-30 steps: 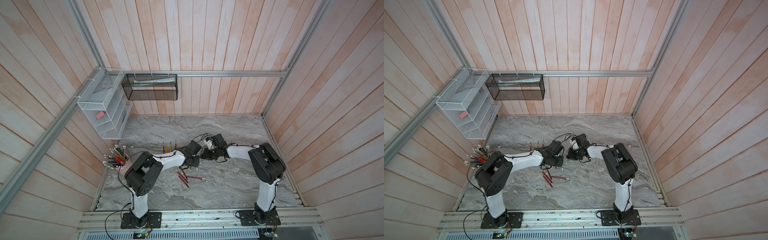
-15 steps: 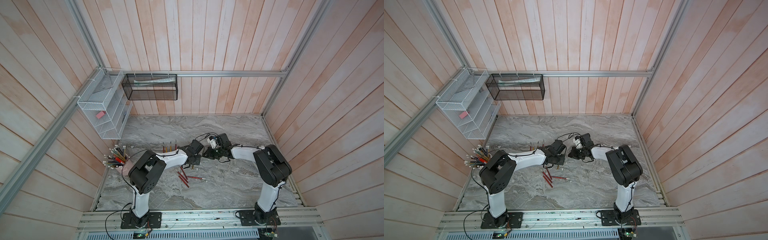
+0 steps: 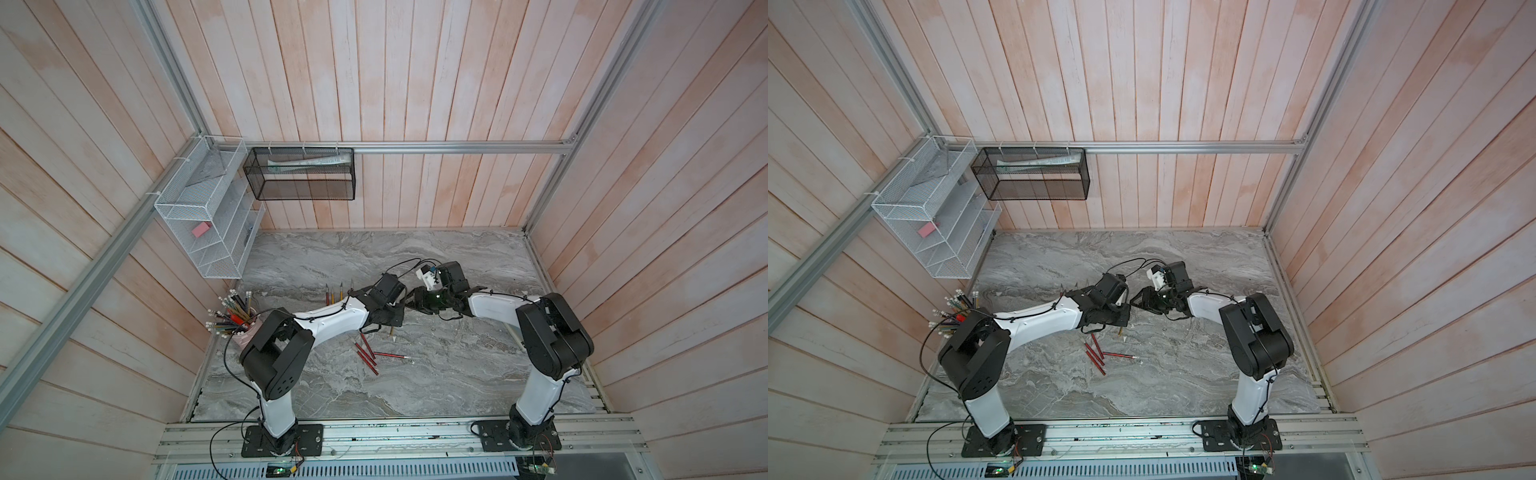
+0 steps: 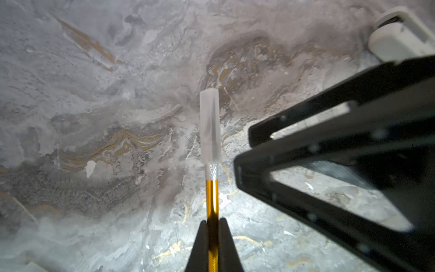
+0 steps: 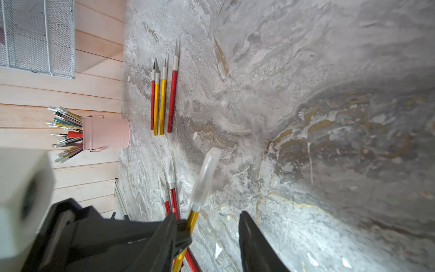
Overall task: Remove protective caps from carving knives
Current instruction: Pick up the carving knife from the center of the board, then remove the protective sleeve from the carving knife.
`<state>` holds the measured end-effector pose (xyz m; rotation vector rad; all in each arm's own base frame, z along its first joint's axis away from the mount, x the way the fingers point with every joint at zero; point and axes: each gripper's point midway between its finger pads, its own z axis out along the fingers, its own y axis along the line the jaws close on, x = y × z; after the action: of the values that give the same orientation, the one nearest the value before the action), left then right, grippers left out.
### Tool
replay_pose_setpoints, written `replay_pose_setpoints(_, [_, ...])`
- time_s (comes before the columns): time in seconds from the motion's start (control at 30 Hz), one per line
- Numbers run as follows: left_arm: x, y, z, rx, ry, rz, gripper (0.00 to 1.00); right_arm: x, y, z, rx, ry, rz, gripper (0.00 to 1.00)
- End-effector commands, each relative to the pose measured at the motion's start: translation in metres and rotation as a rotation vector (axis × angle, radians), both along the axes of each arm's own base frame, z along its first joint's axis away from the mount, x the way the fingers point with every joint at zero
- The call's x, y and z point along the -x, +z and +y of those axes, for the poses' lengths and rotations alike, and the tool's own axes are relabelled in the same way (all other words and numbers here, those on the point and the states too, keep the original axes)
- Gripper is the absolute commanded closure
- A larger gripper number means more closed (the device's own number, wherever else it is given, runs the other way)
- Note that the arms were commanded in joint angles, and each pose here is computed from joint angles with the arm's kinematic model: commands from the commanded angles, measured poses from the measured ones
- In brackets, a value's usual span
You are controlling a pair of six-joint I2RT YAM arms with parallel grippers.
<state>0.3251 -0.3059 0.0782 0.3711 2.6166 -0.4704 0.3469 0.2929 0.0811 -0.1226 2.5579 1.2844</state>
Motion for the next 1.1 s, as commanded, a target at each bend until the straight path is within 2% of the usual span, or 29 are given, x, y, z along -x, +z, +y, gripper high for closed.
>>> replay_pose_setpoints(0.0, [0.005,0.011,-0.005,0.037,-0.028,-0.002,1.00,-0.006,0.011,0.007,-0.042,0.012,-0.019,0.53])
replay_pose_setpoints(0.13, [0.007,0.013,-0.005,0.041,-0.031,-0.002,1.00,-0.008,0.016,0.011,-0.071,0.013,-0.024,0.54])
replay_pose_setpoints(0.23, [0.008,0.014,-0.005,0.045,-0.034,0.002,1.00,-0.010,0.019,0.013,-0.086,0.012,-0.026,0.58])
replay_pose_setpoints(0.43, [0.009,0.019,-0.007,0.063,-0.042,-0.001,1.00,-0.012,0.018,0.016,-0.099,0.011,-0.019,0.73])
replay_pose_setpoints(0.73, [0.010,0.022,-0.007,0.067,-0.046,-0.005,1.00,-0.013,0.017,0.016,-0.109,0.007,-0.018,1.00])
replay_pose_setpoints(1.07, [0.013,0.019,-0.007,0.076,-0.056,0.000,1.00,-0.031,0.025,0.003,-0.163,-0.049,-0.019,1.00])
